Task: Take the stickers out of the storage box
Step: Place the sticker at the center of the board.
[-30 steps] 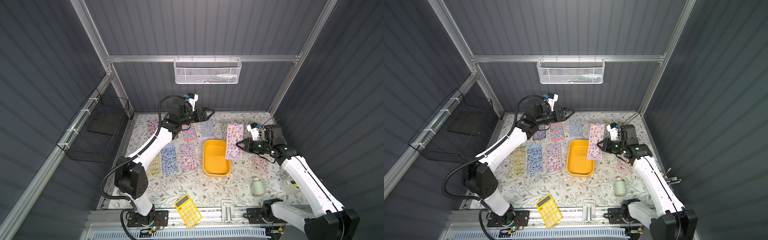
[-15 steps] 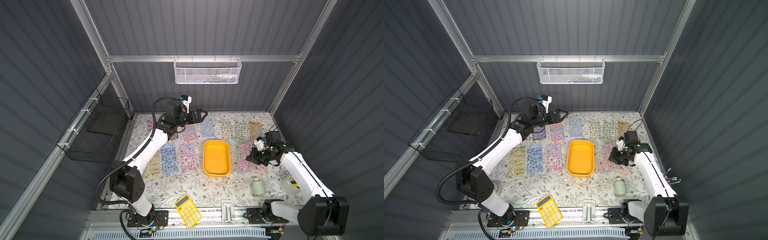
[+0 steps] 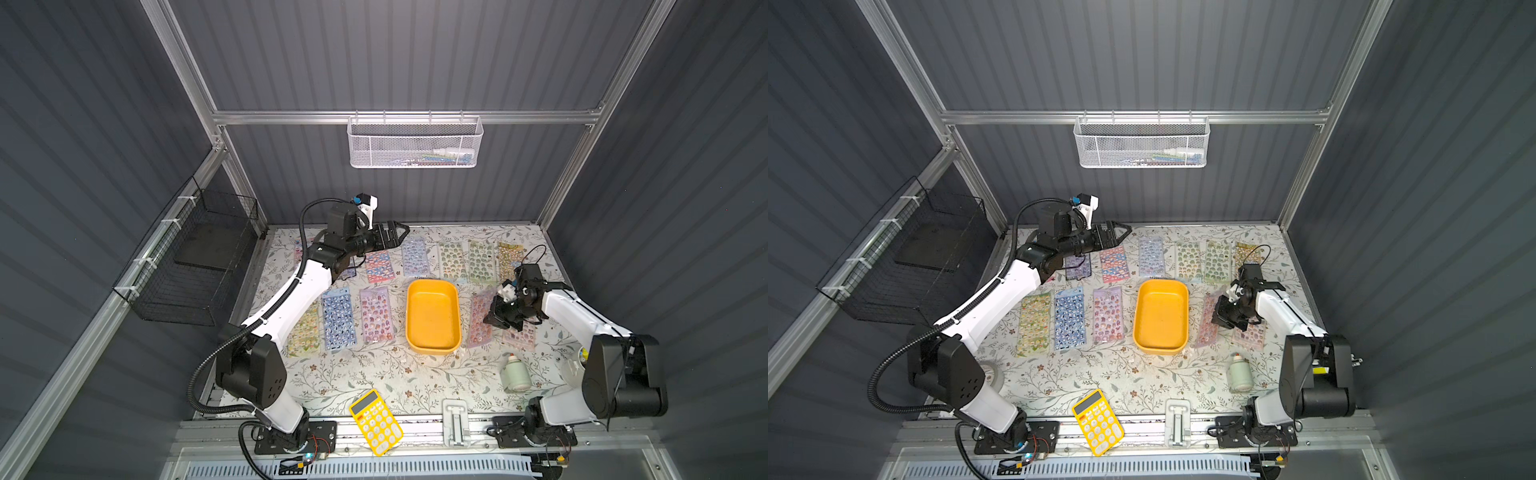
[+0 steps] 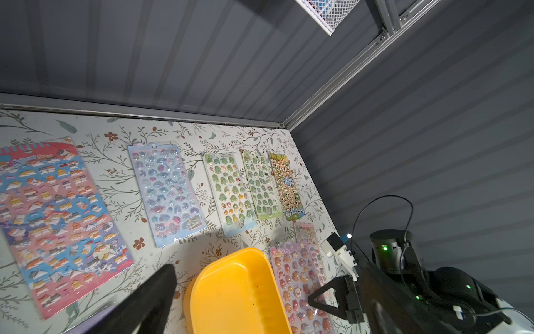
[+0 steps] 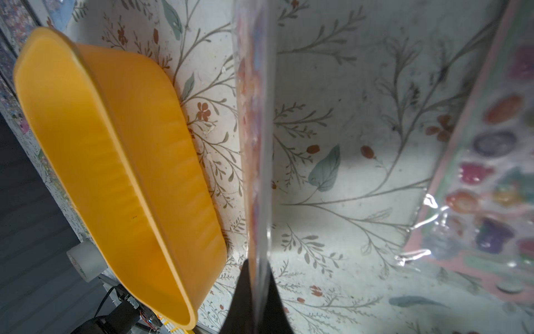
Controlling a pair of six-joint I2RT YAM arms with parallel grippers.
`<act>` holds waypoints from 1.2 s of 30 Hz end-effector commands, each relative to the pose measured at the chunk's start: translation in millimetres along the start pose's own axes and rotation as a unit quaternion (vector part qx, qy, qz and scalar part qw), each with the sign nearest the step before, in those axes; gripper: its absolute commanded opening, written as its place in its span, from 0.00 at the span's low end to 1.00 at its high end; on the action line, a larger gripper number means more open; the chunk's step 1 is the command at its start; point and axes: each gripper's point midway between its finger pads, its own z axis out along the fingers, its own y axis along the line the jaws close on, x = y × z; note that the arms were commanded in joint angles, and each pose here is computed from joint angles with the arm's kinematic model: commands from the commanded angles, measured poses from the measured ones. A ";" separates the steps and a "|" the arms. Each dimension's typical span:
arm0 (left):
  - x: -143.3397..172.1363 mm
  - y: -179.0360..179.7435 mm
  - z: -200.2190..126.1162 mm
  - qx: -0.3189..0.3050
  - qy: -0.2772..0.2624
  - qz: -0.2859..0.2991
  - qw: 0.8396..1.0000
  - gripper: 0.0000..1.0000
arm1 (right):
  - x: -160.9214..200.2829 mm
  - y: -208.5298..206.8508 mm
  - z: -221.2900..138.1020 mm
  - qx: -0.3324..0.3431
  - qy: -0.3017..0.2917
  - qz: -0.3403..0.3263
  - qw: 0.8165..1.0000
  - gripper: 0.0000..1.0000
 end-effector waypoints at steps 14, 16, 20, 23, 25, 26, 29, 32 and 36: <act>-4.8 6.3 -17.4 -0.006 -0.012 -0.002 1.000 1.00 | -8.5 -51.6 39.6 0.108 0.021 0.021 0.994 0.39; -5.9 7.0 -19.3 -0.008 -0.013 -0.002 1.000 1.00 | -8.2 -55.0 37.8 0.118 0.019 0.023 0.993 0.44; -9.2 10.2 -25.2 -0.019 -0.020 0.001 1.000 1.00 | -14.0 -55.4 24.9 0.134 -0.003 0.015 0.991 0.51; -12.0 14.9 -30.7 -0.032 -0.027 0.003 0.999 1.00 | -22.2 -51.7 8.0 0.146 -0.026 0.006 0.989 0.58; -14.0 18.4 -35.1 -0.043 -0.032 0.006 0.999 1.00 | -28.9 -47.2 -7.0 0.153 -0.049 -0.001 0.987 0.64; -16.2 19.4 -39.0 -0.048 -0.037 0.008 0.998 1.00 | -33.1 -43.9 -15.2 0.154 -0.063 -0.005 0.986 0.67; -26.0 26.5 -52.2 -0.079 -0.059 0.016 0.995 1.00 | -45.3 -34.3 -42.8 0.159 -0.110 -0.016 0.981 0.87; -21.7 45.8 -63.8 -0.128 -0.068 0.020 0.989 1.00 | -58.2 -24.3 -72.3 0.161 -0.170 -0.031 0.972 0.99; -25.6 67.8 -87.5 -0.211 -0.097 0.029 0.972 1.00 | -73.2 -12.4 -104.3 0.154 -0.252 -0.059 0.954 0.99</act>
